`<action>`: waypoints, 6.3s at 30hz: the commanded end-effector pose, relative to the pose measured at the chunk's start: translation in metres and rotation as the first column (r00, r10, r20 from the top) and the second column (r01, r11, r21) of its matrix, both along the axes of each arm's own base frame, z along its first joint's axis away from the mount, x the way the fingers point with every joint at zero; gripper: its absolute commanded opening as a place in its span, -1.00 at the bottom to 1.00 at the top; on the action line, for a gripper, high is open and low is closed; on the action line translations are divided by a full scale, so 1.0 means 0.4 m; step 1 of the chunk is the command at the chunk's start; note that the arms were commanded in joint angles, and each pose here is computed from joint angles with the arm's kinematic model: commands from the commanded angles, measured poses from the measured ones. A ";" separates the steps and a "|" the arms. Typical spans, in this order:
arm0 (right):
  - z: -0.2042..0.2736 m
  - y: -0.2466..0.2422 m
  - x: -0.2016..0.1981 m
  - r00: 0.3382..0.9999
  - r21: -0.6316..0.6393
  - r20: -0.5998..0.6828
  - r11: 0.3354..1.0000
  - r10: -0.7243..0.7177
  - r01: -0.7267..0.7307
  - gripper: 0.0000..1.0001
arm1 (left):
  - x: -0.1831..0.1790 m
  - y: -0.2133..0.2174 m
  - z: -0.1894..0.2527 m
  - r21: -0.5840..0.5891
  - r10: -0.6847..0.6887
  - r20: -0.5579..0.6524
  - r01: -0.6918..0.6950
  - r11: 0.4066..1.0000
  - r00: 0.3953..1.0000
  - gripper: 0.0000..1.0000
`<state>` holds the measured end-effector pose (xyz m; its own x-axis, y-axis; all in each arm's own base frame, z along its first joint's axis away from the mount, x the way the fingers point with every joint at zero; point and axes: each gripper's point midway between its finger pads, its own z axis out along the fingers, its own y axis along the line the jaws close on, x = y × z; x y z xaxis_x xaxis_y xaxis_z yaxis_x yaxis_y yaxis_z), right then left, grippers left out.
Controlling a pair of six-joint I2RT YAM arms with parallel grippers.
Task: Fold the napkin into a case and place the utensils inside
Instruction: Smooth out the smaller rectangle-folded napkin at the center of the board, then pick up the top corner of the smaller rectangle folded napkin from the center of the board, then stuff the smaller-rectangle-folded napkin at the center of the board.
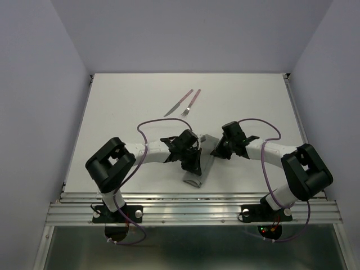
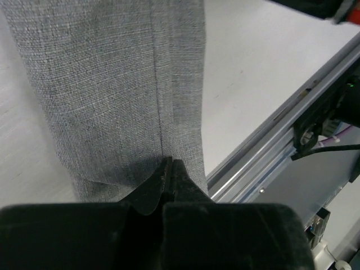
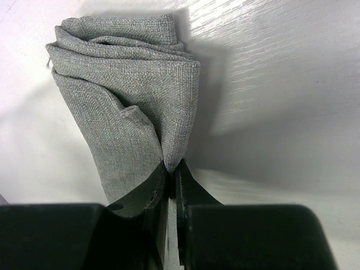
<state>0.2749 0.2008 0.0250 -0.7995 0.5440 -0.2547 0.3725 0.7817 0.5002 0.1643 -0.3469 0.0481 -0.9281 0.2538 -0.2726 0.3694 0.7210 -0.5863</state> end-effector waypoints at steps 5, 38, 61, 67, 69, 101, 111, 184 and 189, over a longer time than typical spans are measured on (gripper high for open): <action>0.010 0.000 0.020 0.999 -0.009 0.030 1.000 -0.022 0.023 -0.79 | 0.011 -0.017 0.059 -0.014 -0.030 0.067 0.031 0.999 0.997 -1.00; -0.010 0.000 0.016 1.000 -0.022 0.004 1.000 -0.017 0.017 -0.71 | -0.043 0.033 0.013 0.084 -0.076 0.079 0.069 0.994 0.994 -1.00; 0.161 -0.220 0.050 0.981 -0.209 0.157 0.967 -0.113 0.145 0.46 | 0.243 -0.006 0.196 0.253 0.082 0.409 -0.199 0.947 0.909 0.30; 0.137 -0.269 0.094 0.987 -0.280 0.087 0.948 -0.135 0.154 0.38 | 0.305 -0.085 0.188 0.280 0.060 0.446 -0.203 0.938 0.893 0.42; 0.126 -0.308 0.101 0.980 -0.263 0.073 0.944 -0.186 0.199 0.31 | 0.325 -0.113 0.200 0.270 0.066 0.459 -0.210 0.940 0.886 0.48; 0.083 -0.493 0.061 0.955 -0.176 0.025 0.940 -0.294 0.294 0.26 | 0.344 -0.191 0.034 0.417 0.027 0.478 -0.254 0.873 0.878 -0.06; 0.077 -0.485 0.053 0.961 -0.169 0.019 0.946 -0.276 0.275 0.25 | 0.338 -0.189 0.048 0.399 0.031 0.478 -0.249 0.882 0.878 -0.76; 0.057 -0.078 0.152 0.963 -0.329 0.135 0.927 0.233 -0.179 -0.49 | 0.306 -0.188 0.159 0.023 0.044 0.330 -0.055 0.998 0.943 -1.00; 0.047 -0.076 0.150 0.966 -0.319 0.129 0.932 0.224 -0.173 -0.75 | 0.305 -0.180 0.160 0.018 0.051 0.322 -0.060 0.998 0.945 -1.00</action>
